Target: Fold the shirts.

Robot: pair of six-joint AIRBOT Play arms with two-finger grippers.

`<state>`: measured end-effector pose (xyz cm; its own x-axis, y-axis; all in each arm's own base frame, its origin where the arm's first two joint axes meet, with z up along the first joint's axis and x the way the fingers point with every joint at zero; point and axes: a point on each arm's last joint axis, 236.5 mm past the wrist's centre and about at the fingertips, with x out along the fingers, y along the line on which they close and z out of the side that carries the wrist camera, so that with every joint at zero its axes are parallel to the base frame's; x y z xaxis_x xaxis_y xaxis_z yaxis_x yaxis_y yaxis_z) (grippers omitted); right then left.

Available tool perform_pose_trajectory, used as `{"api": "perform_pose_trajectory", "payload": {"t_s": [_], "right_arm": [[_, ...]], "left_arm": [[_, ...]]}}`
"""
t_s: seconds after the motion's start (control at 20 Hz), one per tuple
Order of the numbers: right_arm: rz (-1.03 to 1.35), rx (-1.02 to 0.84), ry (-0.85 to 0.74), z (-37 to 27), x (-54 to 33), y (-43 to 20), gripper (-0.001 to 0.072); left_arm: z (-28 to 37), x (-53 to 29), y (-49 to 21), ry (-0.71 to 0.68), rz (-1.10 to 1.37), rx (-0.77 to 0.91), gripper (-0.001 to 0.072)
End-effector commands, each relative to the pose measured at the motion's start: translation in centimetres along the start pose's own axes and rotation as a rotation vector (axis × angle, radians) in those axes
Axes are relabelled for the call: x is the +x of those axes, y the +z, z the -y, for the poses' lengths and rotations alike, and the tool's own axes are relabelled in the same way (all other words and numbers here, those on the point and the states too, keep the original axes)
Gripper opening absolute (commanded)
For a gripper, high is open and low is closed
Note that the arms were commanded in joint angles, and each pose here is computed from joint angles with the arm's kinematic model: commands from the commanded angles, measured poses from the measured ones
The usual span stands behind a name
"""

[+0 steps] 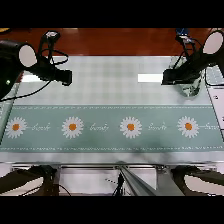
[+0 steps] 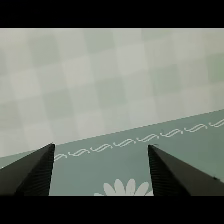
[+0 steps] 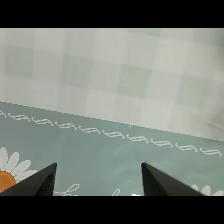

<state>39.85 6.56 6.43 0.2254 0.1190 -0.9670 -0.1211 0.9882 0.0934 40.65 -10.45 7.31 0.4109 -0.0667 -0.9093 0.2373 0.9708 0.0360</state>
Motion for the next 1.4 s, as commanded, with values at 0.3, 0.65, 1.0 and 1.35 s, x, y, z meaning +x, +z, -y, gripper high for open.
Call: {"api": "perform_pose_trajectory", "payload": {"t_s": [0.3, 0.65, 1.0, 1.35], "right_arm": [[0.001, 0.000, 0.000, 0.0, 0.0, 0.0, 0.0602], [0.001, 0.000, 0.000, 0.0, 0.0, 0.0, 0.0601], [0.001, 0.001, 0.000, 0.0, 0.0, 0.0, 0.0602], [0.329, -0.074, -0.160, 3.4, -1.6, 7.7, 0.0599]], "left_arm": [[0.0, 0.0, 0.0, 0.000, 0.001, 0.001, 0.0715], [0.0, 0.0, 0.0, 0.000, 0.001, 0.001, 0.0714], [0.1, 0.1, 0.4, -0.001, 0.016, 0.001, 0.0714], [0.2, 1.4, 2.1, -0.003, 0.071, 0.003, 0.0715]]}}
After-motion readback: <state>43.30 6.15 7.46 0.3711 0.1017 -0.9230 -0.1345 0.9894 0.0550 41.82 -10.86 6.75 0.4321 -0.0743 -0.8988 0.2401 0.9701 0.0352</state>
